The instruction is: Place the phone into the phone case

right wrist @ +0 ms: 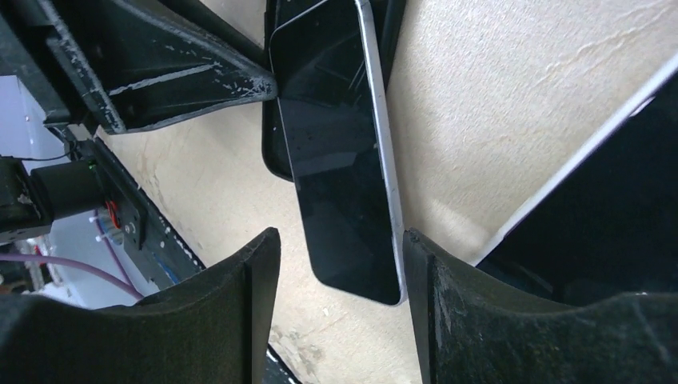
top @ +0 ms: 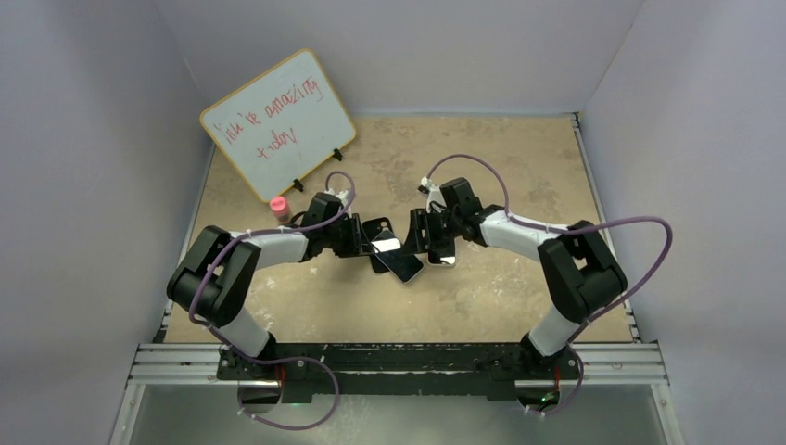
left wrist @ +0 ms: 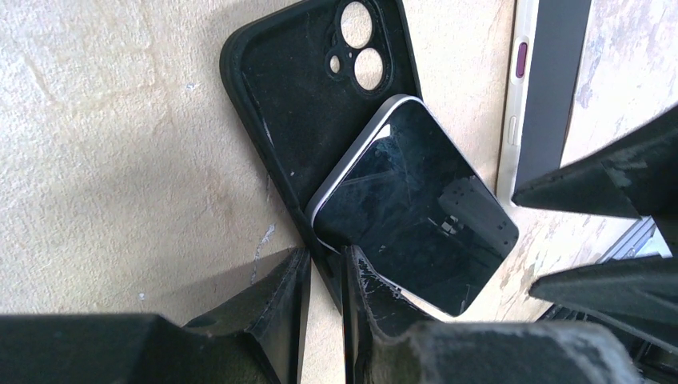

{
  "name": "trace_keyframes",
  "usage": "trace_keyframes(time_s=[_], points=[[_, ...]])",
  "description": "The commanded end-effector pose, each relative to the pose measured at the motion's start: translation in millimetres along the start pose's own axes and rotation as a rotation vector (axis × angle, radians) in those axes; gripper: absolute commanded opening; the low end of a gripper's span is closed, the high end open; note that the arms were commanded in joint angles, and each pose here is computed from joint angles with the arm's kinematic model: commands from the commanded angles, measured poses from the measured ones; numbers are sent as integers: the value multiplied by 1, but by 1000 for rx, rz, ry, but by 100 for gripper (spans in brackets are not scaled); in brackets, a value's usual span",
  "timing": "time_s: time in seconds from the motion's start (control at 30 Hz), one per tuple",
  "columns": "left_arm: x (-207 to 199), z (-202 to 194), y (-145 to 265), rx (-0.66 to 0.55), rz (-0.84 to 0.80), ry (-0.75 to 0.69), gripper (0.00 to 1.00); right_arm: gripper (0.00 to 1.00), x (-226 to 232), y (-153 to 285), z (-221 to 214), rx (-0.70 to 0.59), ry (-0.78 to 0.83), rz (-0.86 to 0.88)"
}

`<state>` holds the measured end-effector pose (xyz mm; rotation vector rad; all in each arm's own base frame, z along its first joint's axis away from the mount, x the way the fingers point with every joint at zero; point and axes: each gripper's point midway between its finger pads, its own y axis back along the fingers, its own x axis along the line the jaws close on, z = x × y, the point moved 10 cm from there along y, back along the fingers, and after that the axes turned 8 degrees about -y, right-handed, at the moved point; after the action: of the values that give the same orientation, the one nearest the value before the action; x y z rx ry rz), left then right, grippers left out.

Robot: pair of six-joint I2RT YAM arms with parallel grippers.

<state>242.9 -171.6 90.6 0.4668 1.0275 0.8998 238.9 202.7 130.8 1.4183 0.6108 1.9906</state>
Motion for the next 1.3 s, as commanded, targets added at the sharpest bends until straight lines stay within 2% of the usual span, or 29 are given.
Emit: trace_keyframes(time_s=[0.0,0.23,0.43,0.57,0.73,0.97,1.27], points=[[6,1,-5,9,44,-40,23,59,0,-6,12,86,62,81],[3,5,-4,3,30,-55,23,58,-14,-24,8,176,46,93],[3,5,-8,11,12,-51,23,46,-18,-30,2,201,14,136],[2,2,-6,19,0,-44,23,30,-15,-28,1,191,5,141],[-10,7,9,-8,-61,-33,31,1,-12,-21,-2,170,-11,135],[-20,25,25,-46,-28,-57,44,0,1,-6,-6,97,-50,206],[-31,39,48,-115,-22,-101,66,0,21,-6,17,19,-124,273]])
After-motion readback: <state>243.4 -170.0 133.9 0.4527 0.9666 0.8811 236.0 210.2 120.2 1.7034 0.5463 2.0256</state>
